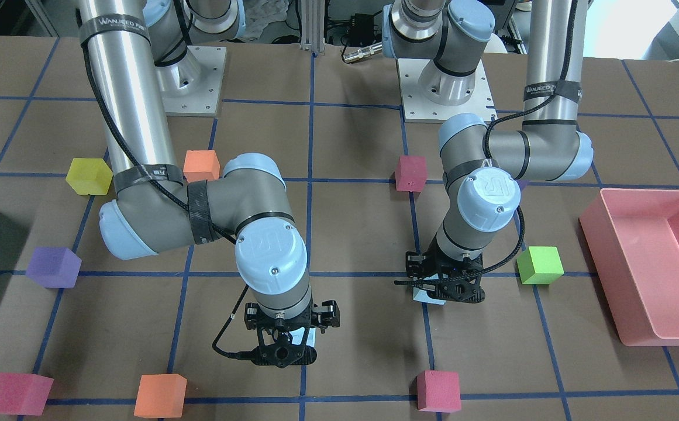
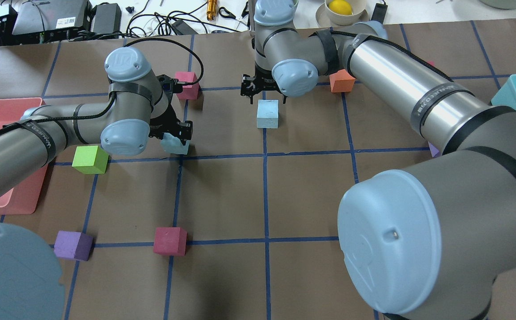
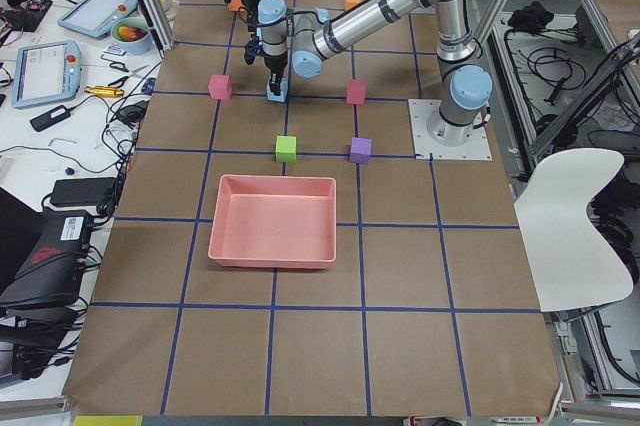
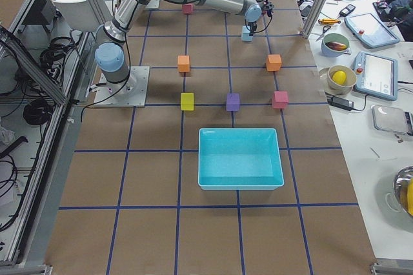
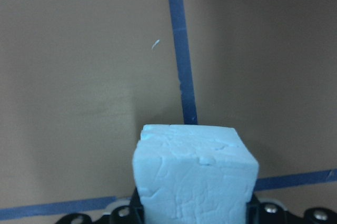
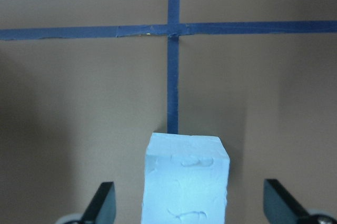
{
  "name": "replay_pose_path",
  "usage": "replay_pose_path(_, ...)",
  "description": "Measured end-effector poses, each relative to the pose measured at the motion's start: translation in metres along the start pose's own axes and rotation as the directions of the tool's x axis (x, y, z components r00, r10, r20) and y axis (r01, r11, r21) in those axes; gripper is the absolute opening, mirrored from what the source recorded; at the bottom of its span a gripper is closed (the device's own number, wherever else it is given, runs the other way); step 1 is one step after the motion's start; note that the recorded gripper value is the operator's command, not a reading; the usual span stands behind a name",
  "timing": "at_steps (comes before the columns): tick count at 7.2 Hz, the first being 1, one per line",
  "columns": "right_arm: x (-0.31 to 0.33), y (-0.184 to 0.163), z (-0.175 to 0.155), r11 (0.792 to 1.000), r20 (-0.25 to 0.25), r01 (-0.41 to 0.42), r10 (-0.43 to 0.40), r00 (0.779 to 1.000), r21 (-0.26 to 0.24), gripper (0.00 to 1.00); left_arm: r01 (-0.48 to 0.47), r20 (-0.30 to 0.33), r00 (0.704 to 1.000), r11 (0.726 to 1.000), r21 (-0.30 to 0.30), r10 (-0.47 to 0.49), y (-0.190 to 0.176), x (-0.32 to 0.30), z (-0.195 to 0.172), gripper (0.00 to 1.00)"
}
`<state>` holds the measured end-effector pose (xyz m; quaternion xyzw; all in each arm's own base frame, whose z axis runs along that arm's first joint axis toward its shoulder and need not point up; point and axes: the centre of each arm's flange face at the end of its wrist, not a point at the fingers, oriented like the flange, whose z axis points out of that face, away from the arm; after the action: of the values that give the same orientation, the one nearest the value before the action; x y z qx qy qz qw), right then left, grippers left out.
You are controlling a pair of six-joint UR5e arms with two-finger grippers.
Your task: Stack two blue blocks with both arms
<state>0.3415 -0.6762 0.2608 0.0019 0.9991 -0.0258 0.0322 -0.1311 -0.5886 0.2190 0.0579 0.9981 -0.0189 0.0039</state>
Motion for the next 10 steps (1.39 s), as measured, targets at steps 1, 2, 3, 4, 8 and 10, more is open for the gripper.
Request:
replay_pose_path(1, 0.009, 0.004, -0.033, 1.0, -0.002, -0.012, 0.012, 1.0, 0.006, 1.0, 0.002, 0.0, 1.0, 1.0, 0.013, -0.002, -0.01, 0.0, -0.011, 0.0)
replay_pose_path(2, 0.027, 0.009, -0.066, 0.999, -0.009, -0.035, 0.035, 0.999, 0.001, 1.0, 0.011, -0.009, 1.0, 1.0, 0.023, -0.011, -0.019, 0.007, -0.023, 0.0)
replay_pose_path(3, 0.059, 0.015, -0.098, 0.997, -0.022, -0.072, 0.071, 0.997, -0.028, 1.0, 0.031, -0.024, 0.999, 0.999, 0.032, -0.03, -0.027, 0.023, -0.033, 0.0)
replay_pose_path(4, 0.092, 0.027, -0.126, 0.994, -0.033, -0.093, 0.091, 0.995, -0.052, 1.0, 0.054, -0.034, 0.998, 0.998, 0.032, -0.053, -0.037, 0.042, -0.042, 0.0)
replay_pose_path(8, 0.174, 0.132, -0.184, 0.992, -0.046, -0.103, 0.099, 0.994, -0.077, 1.0, 0.143, -0.038, 0.989, 0.989, -0.029, -0.144, -0.086, 0.124, -0.08, 0.0)
replay_pose_path(10, 0.183, 0.162, -0.204, 0.993, -0.051, -0.107, 0.104, 0.993, -0.055, 1.0, 0.156, -0.046, 0.987, 0.987, -0.028, -0.157, -0.107, 0.173, -0.074, 0.0)
